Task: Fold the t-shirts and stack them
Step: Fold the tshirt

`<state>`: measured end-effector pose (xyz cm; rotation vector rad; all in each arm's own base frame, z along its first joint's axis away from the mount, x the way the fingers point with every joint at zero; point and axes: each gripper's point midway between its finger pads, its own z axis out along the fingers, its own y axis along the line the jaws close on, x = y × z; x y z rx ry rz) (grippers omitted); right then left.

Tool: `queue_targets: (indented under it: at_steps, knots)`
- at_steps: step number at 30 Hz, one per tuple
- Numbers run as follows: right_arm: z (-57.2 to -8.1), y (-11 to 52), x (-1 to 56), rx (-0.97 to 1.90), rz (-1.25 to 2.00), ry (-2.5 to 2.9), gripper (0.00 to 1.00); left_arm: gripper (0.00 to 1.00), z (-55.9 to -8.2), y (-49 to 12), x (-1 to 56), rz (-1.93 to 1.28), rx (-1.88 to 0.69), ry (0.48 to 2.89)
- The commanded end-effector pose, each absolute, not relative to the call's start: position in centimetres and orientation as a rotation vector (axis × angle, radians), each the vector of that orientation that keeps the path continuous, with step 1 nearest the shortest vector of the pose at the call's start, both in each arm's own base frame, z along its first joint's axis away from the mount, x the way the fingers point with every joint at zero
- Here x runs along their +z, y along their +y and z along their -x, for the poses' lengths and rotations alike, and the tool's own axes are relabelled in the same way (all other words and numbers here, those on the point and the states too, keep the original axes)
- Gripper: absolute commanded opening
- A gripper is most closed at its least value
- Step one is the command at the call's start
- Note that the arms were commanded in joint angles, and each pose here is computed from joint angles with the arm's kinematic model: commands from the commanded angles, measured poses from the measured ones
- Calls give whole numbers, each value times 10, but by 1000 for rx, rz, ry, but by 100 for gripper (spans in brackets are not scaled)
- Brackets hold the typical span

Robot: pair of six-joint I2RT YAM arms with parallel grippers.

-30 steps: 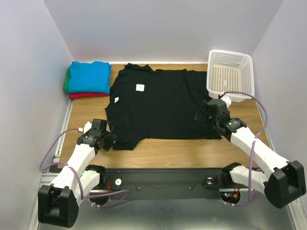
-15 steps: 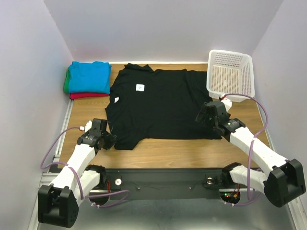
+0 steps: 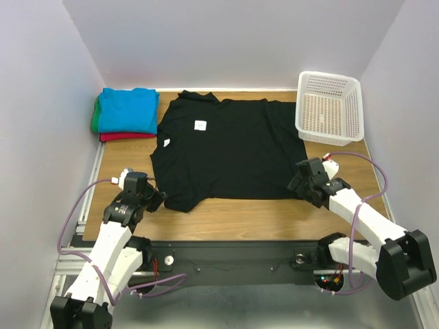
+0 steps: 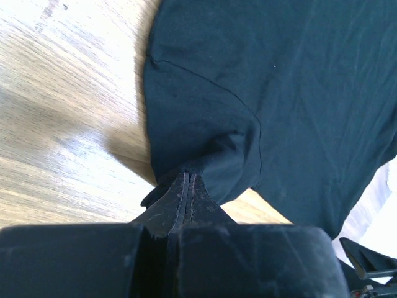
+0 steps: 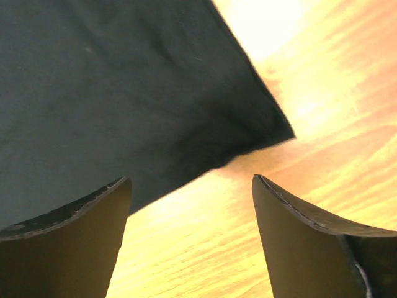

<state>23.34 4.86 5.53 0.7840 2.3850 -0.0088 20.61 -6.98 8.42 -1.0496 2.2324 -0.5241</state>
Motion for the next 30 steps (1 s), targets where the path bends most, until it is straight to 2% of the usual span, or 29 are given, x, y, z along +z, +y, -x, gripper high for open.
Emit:
queue_targets:
  at_steps: [1, 12, 13, 22, 30]
  knots:
    - [-223, 35, 51, -45, -886, 2344, 83, 0, -212, -73, 98, 996, -558, 2208]
    - [-217, 16, 31, -210, -966, 2347, 70, 0, -219, -73, 107, 984, -569, 2179]
    - [-217, 15, 30, -222, -969, 2344, 66, 0, -219, -73, 107, 985, -566, 2180]
    - [-219, 15, 26, -233, -965, 2352, 58, 0, -222, -74, 108, 985, -567, 2175]
    - [-232, 20, 50, -142, -938, 2290, 58, 0, -222, -73, 112, 983, -563, 2171]
